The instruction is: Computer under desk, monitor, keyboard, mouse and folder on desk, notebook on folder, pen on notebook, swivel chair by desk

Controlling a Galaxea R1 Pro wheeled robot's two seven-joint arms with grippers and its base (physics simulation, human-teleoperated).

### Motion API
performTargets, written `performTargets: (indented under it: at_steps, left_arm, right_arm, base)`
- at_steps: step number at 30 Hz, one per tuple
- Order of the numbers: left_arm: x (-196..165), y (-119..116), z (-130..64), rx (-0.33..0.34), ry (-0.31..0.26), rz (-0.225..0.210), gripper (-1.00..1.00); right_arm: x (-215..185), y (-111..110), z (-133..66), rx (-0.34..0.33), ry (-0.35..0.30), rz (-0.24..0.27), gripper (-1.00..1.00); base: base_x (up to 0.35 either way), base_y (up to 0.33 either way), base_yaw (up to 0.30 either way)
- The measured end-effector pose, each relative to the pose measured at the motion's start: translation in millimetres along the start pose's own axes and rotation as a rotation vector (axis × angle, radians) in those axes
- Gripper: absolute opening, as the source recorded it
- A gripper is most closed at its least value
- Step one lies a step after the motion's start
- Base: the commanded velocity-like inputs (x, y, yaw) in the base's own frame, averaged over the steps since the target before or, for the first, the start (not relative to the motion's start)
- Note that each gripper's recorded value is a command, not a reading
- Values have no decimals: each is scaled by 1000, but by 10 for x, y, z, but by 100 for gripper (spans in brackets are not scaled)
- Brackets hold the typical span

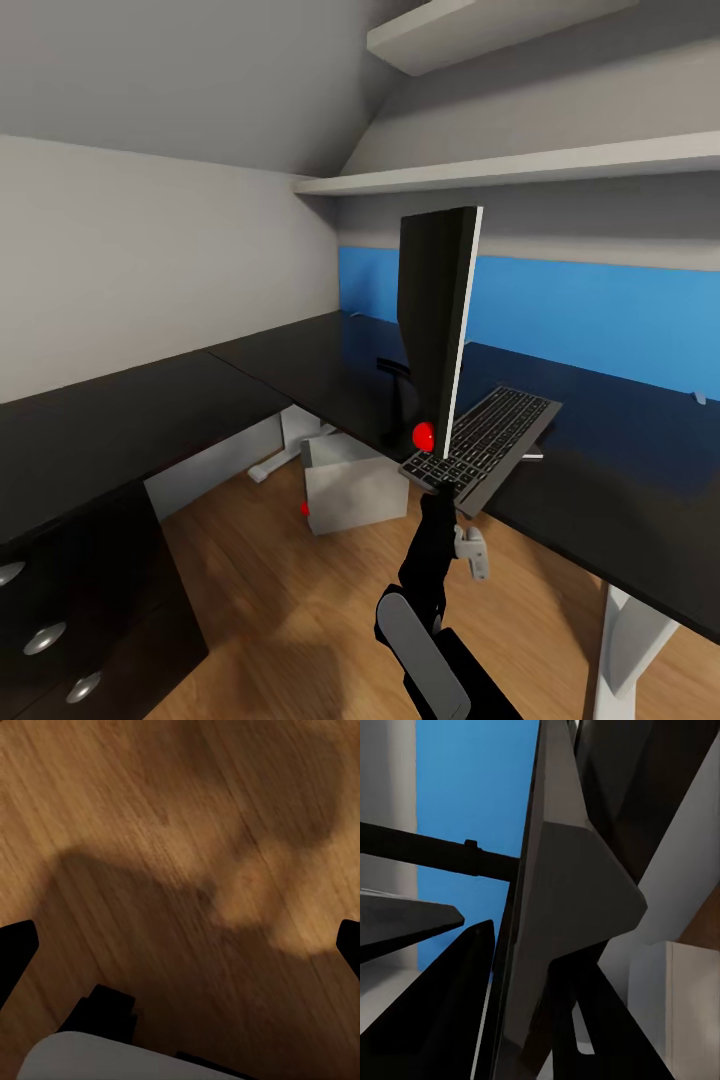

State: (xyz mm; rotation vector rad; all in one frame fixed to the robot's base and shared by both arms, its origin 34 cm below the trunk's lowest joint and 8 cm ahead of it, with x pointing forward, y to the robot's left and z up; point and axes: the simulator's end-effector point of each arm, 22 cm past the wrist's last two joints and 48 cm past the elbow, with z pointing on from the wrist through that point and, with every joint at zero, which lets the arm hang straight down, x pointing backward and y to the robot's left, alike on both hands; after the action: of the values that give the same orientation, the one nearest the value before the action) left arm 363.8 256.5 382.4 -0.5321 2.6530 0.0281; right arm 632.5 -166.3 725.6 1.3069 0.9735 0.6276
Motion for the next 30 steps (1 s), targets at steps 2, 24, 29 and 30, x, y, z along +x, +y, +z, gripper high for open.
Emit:
performTargets:
  at_steps: [2,24,29,30]
  left_arm:
    - [0,1,0,0,0,0,100]
    - [-3,1,0,0,-2,0,100]
    - [-3,1,2,0,-1,0,100]
    - [-2,1,3,0,-1,0,100]
  right_arm:
    - [0,0,0,0,0,1,-100]
    - [-4,1,3,1,-1,2,-100]
    - [-2,-5,5,3,-1,2,-100]
    - [-2,-6,5,3,-1,3,-100]
  base:
    - [0,0,0]
    - [-3,-96,0]
    - [-232,-9,0]
    - [-326,-1,0]
